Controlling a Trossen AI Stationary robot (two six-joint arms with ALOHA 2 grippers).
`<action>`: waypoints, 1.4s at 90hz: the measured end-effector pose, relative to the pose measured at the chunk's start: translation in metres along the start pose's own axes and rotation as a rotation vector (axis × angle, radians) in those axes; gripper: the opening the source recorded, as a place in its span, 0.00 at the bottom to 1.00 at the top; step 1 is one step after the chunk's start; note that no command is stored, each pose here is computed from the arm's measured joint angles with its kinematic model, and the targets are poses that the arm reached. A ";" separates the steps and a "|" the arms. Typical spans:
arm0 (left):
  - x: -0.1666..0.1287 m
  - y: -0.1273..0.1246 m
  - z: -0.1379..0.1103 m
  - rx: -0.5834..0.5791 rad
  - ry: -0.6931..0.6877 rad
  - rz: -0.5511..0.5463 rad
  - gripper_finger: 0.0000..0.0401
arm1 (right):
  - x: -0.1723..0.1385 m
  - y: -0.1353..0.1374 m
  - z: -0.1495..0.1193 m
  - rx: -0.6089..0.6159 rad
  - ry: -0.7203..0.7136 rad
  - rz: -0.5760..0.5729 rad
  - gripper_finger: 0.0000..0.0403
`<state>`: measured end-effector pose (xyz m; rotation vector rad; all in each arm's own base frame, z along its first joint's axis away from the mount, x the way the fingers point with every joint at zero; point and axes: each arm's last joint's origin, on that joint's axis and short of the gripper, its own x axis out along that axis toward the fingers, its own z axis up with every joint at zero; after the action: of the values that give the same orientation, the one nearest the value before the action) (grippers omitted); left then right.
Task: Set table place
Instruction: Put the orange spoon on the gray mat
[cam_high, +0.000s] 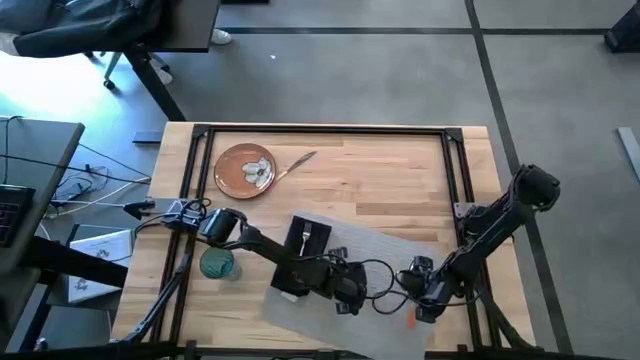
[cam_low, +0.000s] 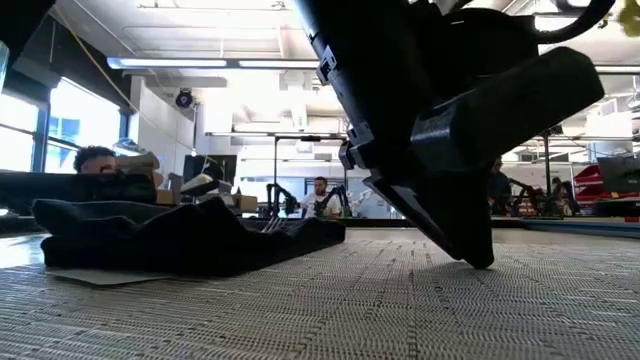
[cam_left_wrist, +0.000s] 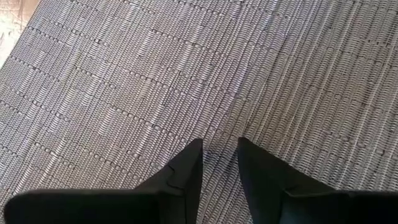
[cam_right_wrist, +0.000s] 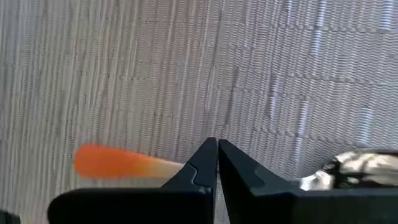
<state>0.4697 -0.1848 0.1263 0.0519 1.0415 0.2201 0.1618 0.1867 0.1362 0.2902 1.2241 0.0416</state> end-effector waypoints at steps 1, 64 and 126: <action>0.000 0.000 0.000 0.000 0.000 0.000 0.21 | -0.001 0.000 0.000 0.002 -0.004 0.001 0.00; -0.032 0.006 0.008 0.005 -0.003 0.027 0.21 | -0.003 -0.030 0.023 0.146 -0.158 -0.252 0.00; -0.032 0.006 0.008 0.005 -0.003 0.030 0.21 | -0.007 -0.034 0.024 0.175 -0.072 -0.289 0.00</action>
<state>0.4598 -0.1851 0.1582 0.0726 1.0386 0.2444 0.1772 0.1483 0.1423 0.2619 1.1901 -0.3249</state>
